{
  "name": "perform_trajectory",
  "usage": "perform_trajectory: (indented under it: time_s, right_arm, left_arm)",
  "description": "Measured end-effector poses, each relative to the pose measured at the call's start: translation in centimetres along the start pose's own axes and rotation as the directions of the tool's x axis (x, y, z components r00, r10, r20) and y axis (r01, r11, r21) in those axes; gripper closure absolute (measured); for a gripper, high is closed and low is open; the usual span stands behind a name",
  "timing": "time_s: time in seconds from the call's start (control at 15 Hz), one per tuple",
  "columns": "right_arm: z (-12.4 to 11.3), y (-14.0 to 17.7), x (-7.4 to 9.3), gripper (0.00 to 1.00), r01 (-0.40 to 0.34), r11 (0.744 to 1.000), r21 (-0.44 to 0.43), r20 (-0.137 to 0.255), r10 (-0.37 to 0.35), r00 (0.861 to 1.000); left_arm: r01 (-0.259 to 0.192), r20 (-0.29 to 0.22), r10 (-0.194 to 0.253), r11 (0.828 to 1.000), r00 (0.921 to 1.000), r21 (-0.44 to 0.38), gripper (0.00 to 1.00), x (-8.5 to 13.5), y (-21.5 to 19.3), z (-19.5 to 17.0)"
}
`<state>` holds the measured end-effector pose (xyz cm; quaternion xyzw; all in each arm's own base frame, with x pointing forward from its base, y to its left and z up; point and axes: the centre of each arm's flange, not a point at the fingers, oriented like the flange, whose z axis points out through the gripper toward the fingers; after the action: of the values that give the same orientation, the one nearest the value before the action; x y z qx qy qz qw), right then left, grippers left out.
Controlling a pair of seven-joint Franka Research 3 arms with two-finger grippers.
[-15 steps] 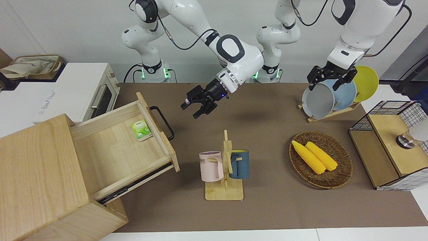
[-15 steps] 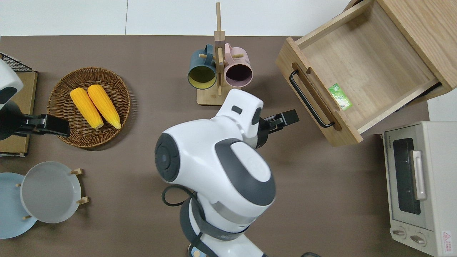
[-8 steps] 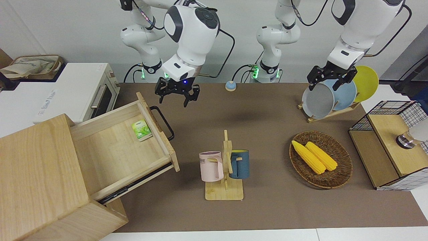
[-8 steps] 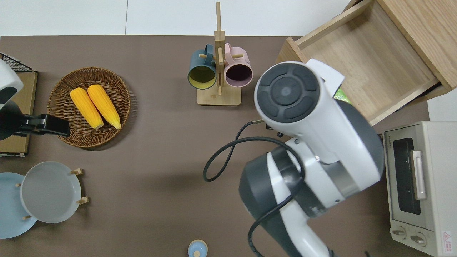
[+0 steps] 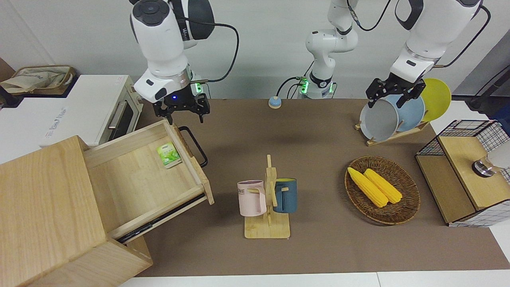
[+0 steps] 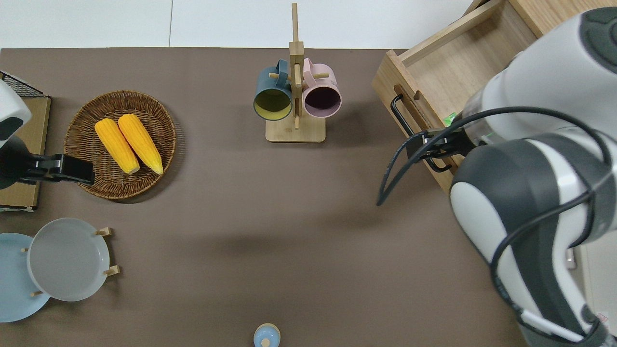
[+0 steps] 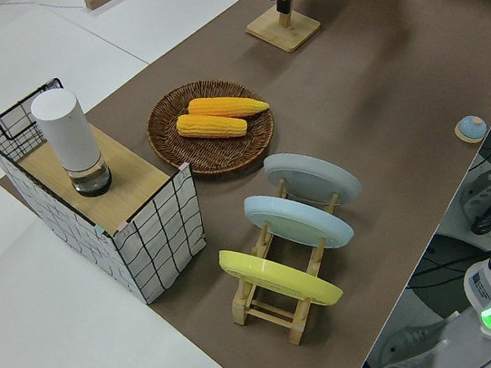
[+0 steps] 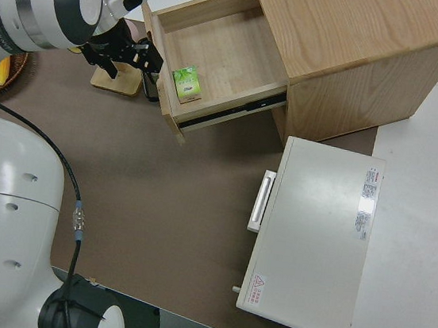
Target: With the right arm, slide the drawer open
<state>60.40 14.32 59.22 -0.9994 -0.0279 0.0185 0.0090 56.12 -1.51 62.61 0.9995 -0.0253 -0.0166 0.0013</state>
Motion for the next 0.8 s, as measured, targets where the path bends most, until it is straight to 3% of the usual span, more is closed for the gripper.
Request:
perform_trajectory:
  time_s: [0.2, 0.8]
  right_arm:
    - [-0.2, 2.8, 0.4, 0.01, 0.039, 0.999, 0.022, -0.002, -0.039, 0.999]
    - [0.3, 3.4, 0.5, 0.01, 0.125, 0.990, -0.063, 0.008, -0.125, 0.992]
  left_arm:
    - [0.000, 0.000, 0.000, 1.000, 1.0000, 0.000, 0.00, 0.0, 0.0, 0.0]
    - [0.000, 0.000, 0.000, 1.000, 1.0000, 0.000, 0.00, 0.0, 0.0, 0.0]
